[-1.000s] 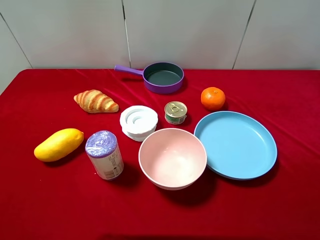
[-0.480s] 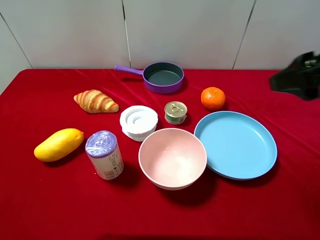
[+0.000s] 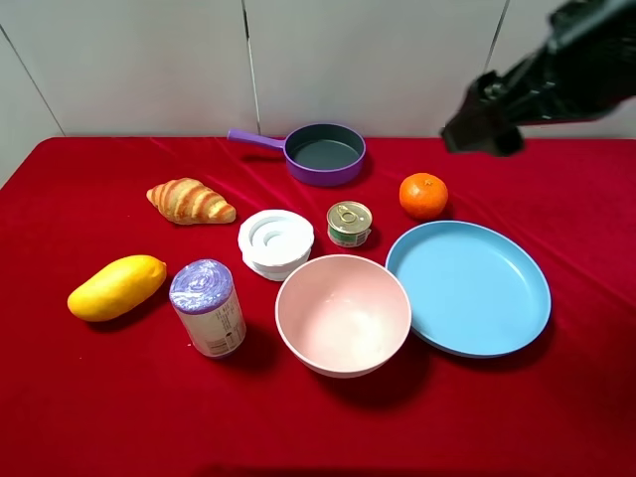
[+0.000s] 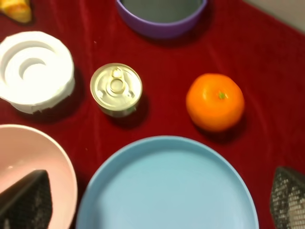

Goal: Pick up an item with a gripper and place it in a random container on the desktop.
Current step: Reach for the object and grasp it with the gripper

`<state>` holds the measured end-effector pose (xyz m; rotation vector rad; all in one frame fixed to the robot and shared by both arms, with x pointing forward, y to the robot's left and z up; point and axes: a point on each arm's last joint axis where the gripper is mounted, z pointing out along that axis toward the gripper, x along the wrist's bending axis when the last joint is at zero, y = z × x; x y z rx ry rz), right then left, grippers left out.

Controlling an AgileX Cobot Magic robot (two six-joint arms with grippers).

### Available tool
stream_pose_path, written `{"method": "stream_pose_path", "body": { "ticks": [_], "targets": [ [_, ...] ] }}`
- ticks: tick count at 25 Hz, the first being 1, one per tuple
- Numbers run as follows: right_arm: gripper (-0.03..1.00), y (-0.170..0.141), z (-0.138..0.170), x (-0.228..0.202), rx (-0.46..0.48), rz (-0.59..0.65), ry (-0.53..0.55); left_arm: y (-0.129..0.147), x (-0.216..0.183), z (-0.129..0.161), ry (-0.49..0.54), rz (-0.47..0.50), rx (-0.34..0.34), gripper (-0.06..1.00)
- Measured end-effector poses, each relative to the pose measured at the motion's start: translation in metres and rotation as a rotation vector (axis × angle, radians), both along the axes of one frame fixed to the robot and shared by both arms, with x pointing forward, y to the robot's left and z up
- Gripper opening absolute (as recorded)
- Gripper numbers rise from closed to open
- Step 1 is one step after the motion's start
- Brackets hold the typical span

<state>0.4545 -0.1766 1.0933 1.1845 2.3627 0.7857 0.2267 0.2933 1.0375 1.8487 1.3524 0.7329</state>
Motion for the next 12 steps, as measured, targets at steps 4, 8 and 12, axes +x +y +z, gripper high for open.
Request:
{"method": "stream_pose_path", "body": {
  "ticks": [4,8,12],
  "targets": [
    [0.69,0.019,-0.002,0.012,-0.02,0.049,0.011,0.0,0.0,0.0,0.0,0.0,0.0,0.98],
    [0.69,0.036,-0.005,0.02,-0.043,0.099,0.012,0.0,0.0,0.0,0.0,0.0,0.0,0.98],
    [0.69,0.052,-0.006,0.026,-0.068,0.142,0.006,0.0,0.0,0.0,0.0,0.0,0.0,0.98]
  ]
}}
